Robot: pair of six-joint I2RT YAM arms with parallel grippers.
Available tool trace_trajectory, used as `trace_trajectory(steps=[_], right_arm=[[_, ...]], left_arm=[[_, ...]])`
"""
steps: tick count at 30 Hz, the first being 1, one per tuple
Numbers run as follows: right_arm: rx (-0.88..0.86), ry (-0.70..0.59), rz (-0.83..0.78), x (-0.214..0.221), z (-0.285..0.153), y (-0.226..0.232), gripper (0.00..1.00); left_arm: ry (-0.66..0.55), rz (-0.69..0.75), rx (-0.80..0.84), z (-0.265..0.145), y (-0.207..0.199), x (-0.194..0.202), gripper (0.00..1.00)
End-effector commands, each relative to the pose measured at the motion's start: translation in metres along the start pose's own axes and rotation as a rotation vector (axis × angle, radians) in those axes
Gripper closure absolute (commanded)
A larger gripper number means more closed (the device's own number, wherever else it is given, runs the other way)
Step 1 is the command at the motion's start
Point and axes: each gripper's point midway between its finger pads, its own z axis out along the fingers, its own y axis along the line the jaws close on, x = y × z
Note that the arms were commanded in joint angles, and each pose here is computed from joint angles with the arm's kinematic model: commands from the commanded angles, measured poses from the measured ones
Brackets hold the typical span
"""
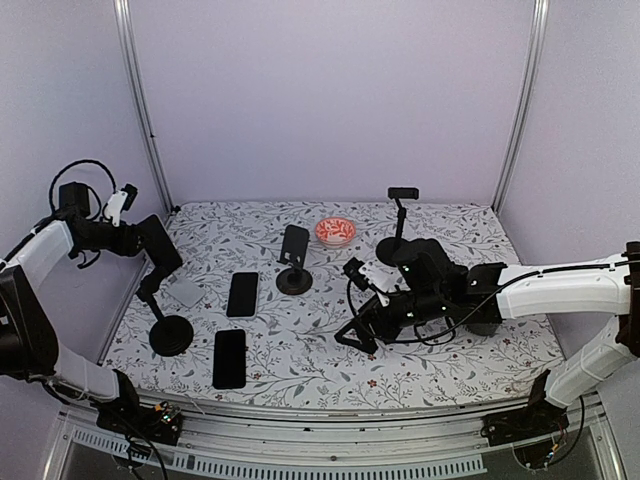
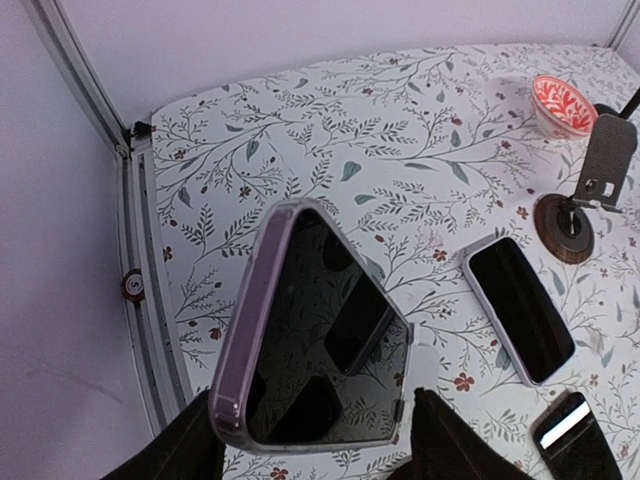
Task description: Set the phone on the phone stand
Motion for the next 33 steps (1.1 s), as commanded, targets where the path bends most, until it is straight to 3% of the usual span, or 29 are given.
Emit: trace_trajectory(steps=[1, 10, 17, 22, 28, 33], right_arm=[[-0.012, -0.008, -0.004, -0.006, 0.0, 0.002, 0.01], [-0.024, -0.004, -0.011, -0.007, 0.005, 0.004, 0.01], [-0.015, -0.006, -0.016, -0.007, 0.008, 0.001, 0.01], [-0.016, -0.003, -0.045, -0.016, 0.014, 0.001, 0.01], [-0.008, 0.022, -0.067, -0.03, 0.023, -0.005, 0.01], [0.009, 0.036, -0.072, -0.048, 0.031, -0.013, 0.01]], left_arm=[[-0.018, -0.003, -0.047, -0.005, 0.007, -0.003, 0.03], [-0.028, -0.003, -0.072, -0.011, 0.011, -0.012, 0.01], [-0.149, -0.004, -0.166, -0.052, 0.016, -0.072, 0.01], [-0.203, 0.047, -0.334, -0.072, 0.015, -0.108, 0.01], [-0.312, 0.14, -0.294, -0.078, -0.058, -0.157, 0.01], [-0.346, -0.076, -0.18, -0.071, -0.111, -0.168, 0.01]])
